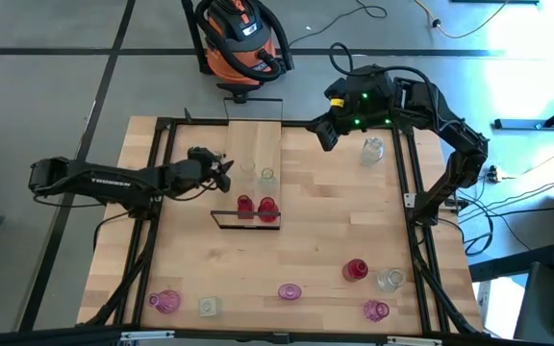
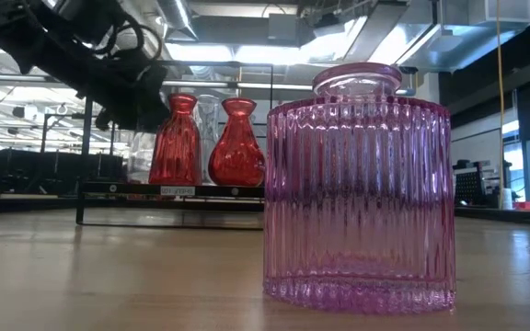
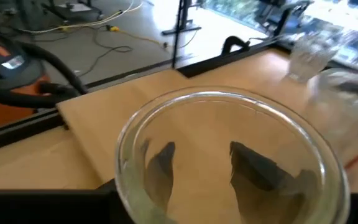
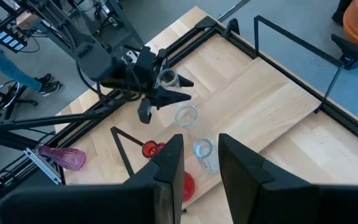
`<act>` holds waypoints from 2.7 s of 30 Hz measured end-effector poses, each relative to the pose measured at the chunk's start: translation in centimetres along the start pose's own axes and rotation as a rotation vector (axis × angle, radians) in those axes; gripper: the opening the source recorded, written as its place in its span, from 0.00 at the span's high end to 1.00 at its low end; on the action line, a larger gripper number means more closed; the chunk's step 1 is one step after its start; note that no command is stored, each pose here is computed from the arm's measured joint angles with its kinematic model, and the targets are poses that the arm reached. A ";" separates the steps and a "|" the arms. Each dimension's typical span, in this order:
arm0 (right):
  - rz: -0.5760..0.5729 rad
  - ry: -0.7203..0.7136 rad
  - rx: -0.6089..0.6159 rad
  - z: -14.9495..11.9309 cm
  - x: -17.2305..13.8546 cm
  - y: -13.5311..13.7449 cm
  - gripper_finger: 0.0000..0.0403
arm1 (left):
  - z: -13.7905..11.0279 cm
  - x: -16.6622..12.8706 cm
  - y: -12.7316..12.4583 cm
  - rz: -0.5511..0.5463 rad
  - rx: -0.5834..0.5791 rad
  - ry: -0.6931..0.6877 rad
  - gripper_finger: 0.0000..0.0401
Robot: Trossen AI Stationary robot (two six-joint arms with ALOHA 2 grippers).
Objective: Sort vases onto shelf
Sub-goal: Put the transparent vase on the shelf
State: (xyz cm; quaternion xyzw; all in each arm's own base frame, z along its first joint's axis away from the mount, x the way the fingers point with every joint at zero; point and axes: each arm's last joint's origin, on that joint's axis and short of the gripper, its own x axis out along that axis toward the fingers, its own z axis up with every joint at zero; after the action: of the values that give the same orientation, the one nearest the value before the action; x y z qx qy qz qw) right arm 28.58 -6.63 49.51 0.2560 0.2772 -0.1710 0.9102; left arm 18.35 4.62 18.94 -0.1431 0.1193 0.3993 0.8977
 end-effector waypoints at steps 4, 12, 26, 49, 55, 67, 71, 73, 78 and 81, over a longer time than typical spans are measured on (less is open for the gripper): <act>-0.011 0.022 0.001 -0.2 0.0 -0.1 0.79 | -0.2 0.1 -0.8 -0.012 -0.002 -0.028 0.62; -0.017 0.034 0.002 -0.3 0.0 -0.2 0.79 | -1.5 0.3 -1.8 0.003 0.001 0.004 0.62; -0.016 0.033 -0.001 -0.3 0.0 -0.2 0.79 | -2.1 0.5 -2.2 0.014 0.038 0.009 0.58; -0.013 0.034 -0.009 -0.3 0.0 -0.2 0.79 | -1.7 0.5 -2.4 -0.005 0.015 -0.030 0.57; -0.013 0.034 -0.023 -0.3 0.0 -0.1 0.79 | -1.6 0.5 -2.4 -0.006 0.013 -0.033 0.57; -0.013 0.035 -0.025 -0.3 0.0 -0.1 0.79 | -1.6 0.5 -2.5 -0.053 0.009 -0.016 0.57; -0.013 0.035 -0.025 -0.3 0.0 -0.1 0.79 | -1.6 0.5 -2.6 -0.054 0.010 -0.016 0.57; -0.013 0.034 -0.025 -0.3 0.0 -0.1 0.79 | -1.6 0.5 -2.6 -0.054 0.009 -0.016 0.57; 0.000 0.041 -0.025 -0.3 0.0 -0.1 0.79 | -1.6 0.5 -2.5 -0.053 0.009 -0.016 0.57; 0.003 0.042 -0.025 -0.3 0.0 -0.1 0.79 | -1.5 0.5 -2.6 -0.055 0.001 -0.024 0.57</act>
State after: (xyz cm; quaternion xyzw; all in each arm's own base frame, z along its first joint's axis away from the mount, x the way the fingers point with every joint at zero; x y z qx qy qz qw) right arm 28.39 -6.52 49.23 0.2486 0.2980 -0.1605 0.9075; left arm 20.44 2.76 17.77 -0.1413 0.1047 0.3759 0.9098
